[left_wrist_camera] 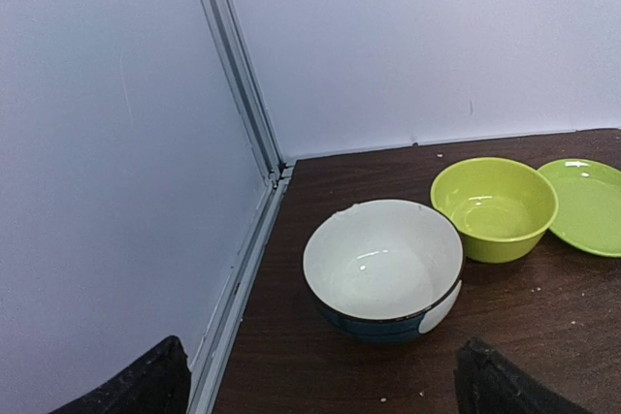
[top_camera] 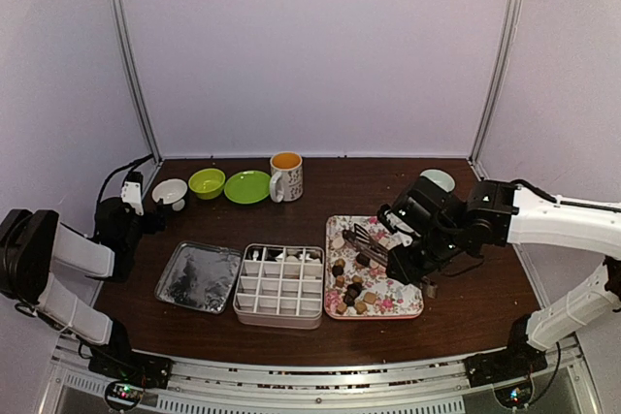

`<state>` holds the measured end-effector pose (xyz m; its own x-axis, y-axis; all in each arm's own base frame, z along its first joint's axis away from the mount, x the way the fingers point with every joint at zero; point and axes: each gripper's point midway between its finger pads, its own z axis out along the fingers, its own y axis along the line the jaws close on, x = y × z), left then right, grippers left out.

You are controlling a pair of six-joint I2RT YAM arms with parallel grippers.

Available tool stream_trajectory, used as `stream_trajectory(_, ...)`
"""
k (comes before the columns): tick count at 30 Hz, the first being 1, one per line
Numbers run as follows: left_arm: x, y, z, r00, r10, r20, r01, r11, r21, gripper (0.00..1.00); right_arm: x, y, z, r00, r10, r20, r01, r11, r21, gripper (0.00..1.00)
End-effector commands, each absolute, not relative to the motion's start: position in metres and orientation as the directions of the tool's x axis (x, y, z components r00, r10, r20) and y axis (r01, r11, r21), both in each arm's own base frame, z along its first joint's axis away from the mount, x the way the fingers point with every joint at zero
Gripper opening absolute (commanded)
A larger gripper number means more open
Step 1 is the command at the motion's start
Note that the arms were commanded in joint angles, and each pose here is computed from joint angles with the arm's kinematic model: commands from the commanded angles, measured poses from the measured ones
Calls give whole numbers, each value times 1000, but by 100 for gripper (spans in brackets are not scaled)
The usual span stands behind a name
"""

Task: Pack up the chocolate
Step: Pick up the fake chocolate from the plate.

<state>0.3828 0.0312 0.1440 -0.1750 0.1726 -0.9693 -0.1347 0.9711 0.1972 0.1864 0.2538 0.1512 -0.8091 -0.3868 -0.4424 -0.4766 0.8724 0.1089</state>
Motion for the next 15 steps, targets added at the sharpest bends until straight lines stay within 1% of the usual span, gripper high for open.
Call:
stream_trajectory(1,389,34,165,-105,167,-980,-158,971,182,98,194,247,140,-819,-373,-437,-441,895,62,32)
stream_trajectory(5,389,34,165,-105,167,-980,-158,971,182,98,194,246,134,-825,-375,-423,-436,898,53,34)
stream_trajectory(15,389,34,165,-105,167,-980,-158,971,182,98,192,238,120,-833,-382,-401,-427,904,27,35)
